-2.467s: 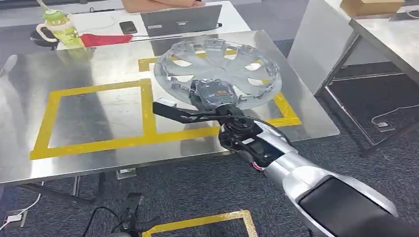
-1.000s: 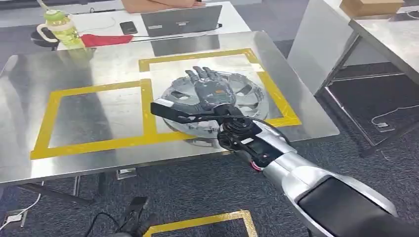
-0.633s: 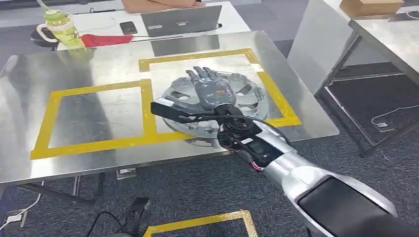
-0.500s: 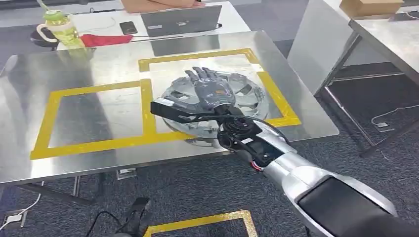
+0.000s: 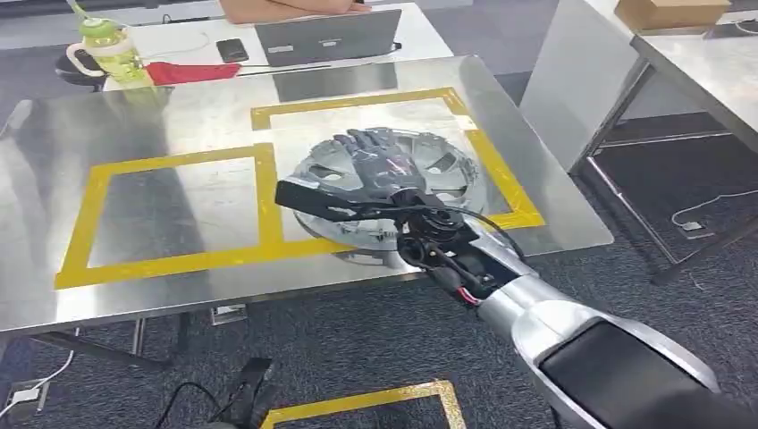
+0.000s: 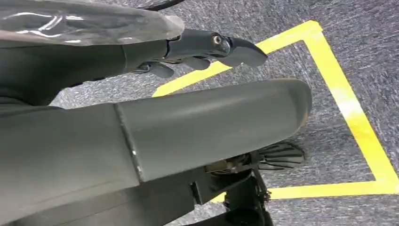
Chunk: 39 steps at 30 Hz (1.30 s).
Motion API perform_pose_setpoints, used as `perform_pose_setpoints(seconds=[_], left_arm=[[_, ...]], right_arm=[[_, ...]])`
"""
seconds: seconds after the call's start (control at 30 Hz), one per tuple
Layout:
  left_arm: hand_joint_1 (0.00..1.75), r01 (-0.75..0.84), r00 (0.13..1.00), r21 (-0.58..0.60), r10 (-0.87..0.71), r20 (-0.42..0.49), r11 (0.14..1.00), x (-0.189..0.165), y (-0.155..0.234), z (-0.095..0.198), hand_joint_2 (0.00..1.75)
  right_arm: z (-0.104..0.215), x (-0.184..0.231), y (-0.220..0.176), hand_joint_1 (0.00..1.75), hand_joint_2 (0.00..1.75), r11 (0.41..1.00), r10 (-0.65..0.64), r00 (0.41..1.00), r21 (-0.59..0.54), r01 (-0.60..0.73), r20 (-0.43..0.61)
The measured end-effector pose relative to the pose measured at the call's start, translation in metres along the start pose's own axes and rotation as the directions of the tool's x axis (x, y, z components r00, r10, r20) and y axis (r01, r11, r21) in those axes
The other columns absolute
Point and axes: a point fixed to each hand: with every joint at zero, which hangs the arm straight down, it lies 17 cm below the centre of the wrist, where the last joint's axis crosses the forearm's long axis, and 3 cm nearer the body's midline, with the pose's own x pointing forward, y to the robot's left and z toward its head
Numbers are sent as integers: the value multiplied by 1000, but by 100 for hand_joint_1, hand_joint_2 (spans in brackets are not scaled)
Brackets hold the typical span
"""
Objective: Take the parts from the cabinet and place them on the table.
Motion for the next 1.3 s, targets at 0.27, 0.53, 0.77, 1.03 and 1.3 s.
perform_pose_setpoints(seconds=[0.27,0.53,0.77,1.03,1.3], left_arm=[[0,8,1000,-3,-8,-5,1000,-4,0,0,0],[0,10,1000,0,-10,-10,1000,-9,1,1,0],[0,6,1000,10,-6,-14,1000,-12,2,1,0],[0,8,1000,16,-8,-18,1000,-15,3,1,0],[0,9,1000,19,-9,-22,1000,-18,5,1,0]], right_arm=[[3,-13,-4,0,0,999,-54,998,-3,54,-27],[2,-22,-17,0,0,996,-82,996,-34,81,-41],[0,-21,-44,0,0,959,-258,966,-118,257,4],[1,-29,-79,0,0,905,-372,927,-205,373,45],[15,-22,-117,0,0,589,-727,635,-239,772,261]])
